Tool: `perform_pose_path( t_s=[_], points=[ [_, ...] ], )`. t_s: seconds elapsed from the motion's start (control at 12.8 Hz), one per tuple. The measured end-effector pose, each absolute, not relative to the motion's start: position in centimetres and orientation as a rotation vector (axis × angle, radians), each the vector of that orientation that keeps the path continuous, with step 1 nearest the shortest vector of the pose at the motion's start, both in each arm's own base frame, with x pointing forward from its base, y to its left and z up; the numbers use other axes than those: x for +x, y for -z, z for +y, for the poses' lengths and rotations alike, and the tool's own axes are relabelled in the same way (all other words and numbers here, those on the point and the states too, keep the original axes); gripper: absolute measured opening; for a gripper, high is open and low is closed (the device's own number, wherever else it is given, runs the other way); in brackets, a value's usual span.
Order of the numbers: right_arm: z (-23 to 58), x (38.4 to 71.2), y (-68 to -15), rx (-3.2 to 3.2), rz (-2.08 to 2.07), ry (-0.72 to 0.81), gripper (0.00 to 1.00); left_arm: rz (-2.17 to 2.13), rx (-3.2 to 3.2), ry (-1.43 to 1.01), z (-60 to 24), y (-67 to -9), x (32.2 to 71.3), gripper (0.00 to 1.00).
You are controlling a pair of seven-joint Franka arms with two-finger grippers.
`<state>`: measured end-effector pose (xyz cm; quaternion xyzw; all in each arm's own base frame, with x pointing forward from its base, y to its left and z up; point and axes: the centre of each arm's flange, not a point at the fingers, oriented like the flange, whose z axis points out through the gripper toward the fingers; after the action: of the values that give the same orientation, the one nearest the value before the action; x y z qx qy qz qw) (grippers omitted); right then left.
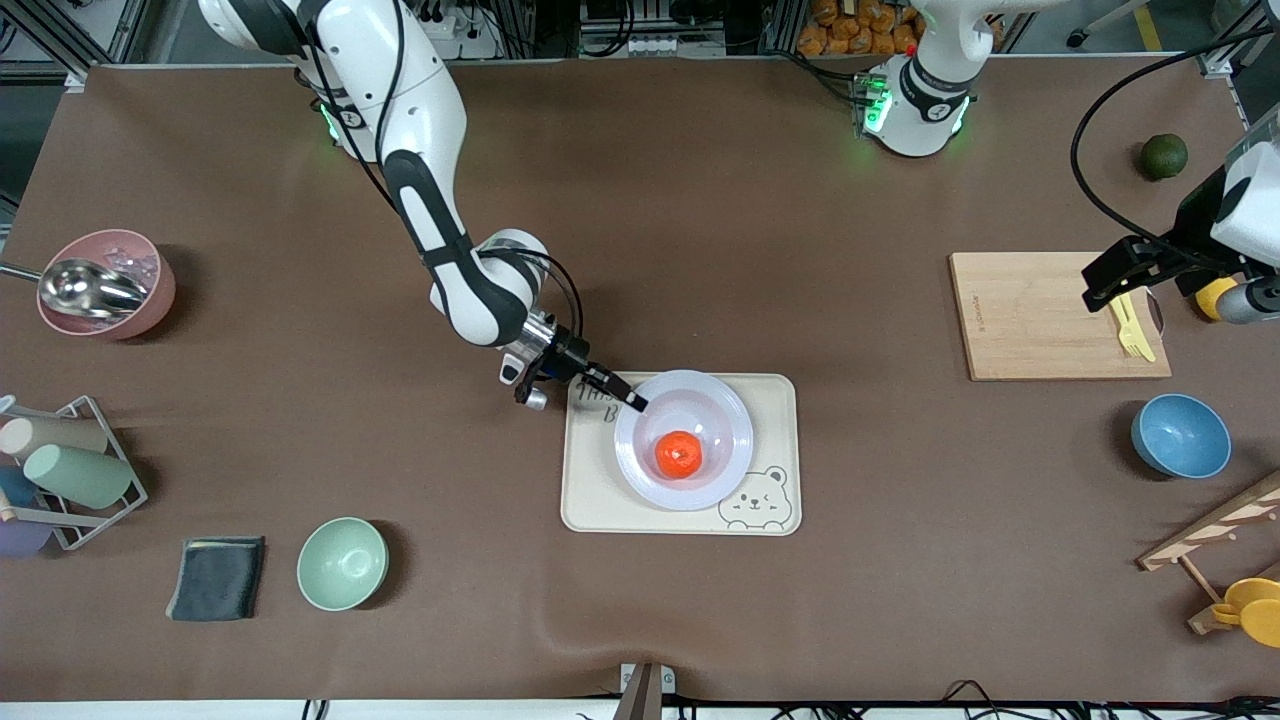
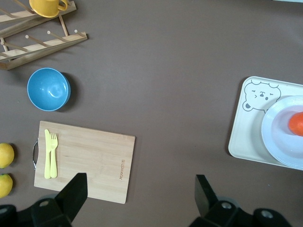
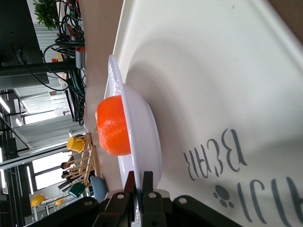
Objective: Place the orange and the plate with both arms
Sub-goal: 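Set the plate down on the tray and open the right gripper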
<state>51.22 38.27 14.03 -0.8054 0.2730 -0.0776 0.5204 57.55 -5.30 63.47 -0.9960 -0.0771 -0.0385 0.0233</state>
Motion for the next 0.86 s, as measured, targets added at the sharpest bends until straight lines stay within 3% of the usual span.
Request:
perform_pose_path(
  t_s=[0.24,0.86],
  points=[
    [38.0,51.1,-13.4,-1.952,0.647,0.184,0.38,-0.237,-3.084,0.123,-5.3,-63.6,57.5,1.00],
    [37.8,51.2,-12.9,-2.001,0.643,0.117,0.44,-0.247,-3.083,0.141,-4.9,-64.2,57.4,1.00]
  ],
)
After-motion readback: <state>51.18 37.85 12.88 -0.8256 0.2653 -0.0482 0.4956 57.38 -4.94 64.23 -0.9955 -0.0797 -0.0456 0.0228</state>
